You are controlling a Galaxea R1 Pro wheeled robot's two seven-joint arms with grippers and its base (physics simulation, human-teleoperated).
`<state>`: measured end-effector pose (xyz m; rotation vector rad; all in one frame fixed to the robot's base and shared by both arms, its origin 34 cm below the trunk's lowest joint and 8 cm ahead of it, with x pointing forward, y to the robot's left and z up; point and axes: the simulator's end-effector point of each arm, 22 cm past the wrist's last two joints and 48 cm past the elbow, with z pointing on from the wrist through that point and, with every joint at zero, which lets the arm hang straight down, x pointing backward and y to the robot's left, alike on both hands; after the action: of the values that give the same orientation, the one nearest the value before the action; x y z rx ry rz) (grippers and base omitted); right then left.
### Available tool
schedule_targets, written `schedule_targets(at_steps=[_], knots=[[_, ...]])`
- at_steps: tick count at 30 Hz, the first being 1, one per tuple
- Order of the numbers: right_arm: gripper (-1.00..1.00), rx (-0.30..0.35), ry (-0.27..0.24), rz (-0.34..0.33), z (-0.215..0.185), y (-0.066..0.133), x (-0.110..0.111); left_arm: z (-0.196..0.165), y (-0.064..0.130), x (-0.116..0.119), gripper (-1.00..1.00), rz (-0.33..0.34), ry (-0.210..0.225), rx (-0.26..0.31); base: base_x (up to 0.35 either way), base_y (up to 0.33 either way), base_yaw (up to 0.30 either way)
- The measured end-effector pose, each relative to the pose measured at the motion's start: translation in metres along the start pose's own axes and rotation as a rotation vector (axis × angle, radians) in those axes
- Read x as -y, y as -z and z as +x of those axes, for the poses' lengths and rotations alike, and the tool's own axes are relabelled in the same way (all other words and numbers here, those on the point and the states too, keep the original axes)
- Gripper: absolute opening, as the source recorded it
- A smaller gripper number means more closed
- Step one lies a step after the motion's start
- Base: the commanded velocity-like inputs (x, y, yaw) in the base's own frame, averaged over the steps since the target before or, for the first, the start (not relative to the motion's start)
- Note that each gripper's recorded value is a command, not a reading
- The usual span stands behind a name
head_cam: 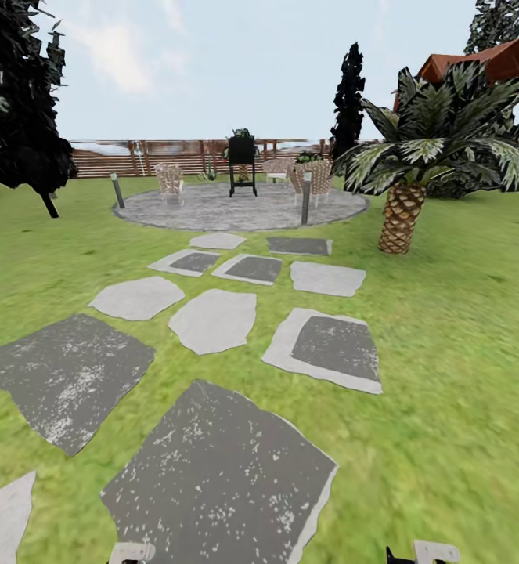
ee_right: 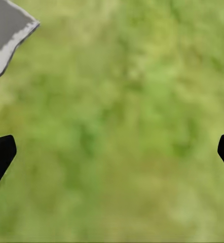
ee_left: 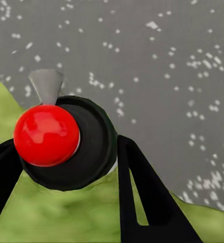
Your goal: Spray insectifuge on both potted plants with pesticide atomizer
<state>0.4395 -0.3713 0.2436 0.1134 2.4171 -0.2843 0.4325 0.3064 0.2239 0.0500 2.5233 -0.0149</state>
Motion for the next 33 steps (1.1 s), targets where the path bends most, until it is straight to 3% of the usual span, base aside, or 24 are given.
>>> schedule_targets(at_steps=[33], knots=[[1.0,-0.001,0.0,-0.001,0.0004,0.0001,-0.0007,-0.0004,0.0001,-0.0012,-1.0,-0.001,-0.001,0.001,0.338,0.065,0.0]])
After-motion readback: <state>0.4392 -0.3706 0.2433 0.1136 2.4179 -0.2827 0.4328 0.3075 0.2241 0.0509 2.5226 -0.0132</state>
